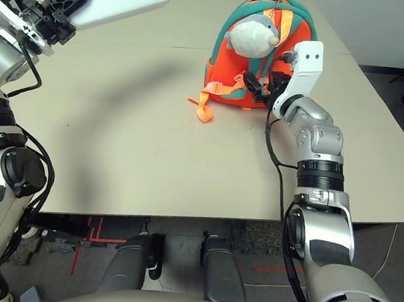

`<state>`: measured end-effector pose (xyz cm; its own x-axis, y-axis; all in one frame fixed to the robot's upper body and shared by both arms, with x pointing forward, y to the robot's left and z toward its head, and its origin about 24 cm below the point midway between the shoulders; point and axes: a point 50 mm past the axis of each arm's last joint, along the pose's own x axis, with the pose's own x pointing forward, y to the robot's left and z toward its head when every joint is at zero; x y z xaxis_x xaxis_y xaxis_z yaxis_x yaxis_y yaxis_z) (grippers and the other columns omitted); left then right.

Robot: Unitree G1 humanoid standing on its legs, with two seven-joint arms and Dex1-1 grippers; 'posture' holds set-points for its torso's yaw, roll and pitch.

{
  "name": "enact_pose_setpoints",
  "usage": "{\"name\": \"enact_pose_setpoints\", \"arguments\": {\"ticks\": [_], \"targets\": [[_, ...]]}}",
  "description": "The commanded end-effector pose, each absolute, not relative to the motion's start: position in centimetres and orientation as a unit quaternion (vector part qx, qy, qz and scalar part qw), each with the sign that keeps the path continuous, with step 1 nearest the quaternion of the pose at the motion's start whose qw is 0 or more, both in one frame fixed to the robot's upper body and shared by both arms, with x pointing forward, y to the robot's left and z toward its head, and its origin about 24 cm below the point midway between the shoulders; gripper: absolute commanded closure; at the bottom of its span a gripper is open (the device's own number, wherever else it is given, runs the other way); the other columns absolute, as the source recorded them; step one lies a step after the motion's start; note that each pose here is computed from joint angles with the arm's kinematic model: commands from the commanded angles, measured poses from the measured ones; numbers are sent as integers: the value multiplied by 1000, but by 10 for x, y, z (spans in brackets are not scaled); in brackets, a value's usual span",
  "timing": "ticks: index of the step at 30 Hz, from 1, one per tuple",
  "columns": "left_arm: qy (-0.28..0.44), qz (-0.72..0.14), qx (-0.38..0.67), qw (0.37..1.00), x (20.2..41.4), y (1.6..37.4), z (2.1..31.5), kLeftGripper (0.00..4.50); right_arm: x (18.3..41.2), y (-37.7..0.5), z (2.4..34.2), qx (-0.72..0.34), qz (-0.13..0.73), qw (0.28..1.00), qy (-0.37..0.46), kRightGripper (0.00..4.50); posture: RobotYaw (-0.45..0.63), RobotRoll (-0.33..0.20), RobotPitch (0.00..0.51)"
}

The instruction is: Put the pencil case into the backpack and zip it.

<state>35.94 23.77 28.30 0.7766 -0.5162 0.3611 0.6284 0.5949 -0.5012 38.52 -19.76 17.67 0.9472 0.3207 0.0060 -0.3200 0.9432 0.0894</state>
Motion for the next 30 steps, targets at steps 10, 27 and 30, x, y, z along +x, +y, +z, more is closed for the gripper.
{"name": "enact_pose_setpoints", "arguments": {"ticks": [10, 27, 30], "targets": [[-106, -330, -300, 889, 360, 234, 290, 3223, 397, -184, 177, 37, 160, 986, -5, 627, -129, 0, 122], [-96, -336, -293, 890, 365, 225, 286, 3223, 383, -194, 199, 31, 178, 982, -46, 4096, -139, 0, 115], [-94, -337, -292, 890, 366, 224, 285, 3223, 371, -203, 212, 30, 183, 981, -51, 4096, -143, 0, 115]]}}
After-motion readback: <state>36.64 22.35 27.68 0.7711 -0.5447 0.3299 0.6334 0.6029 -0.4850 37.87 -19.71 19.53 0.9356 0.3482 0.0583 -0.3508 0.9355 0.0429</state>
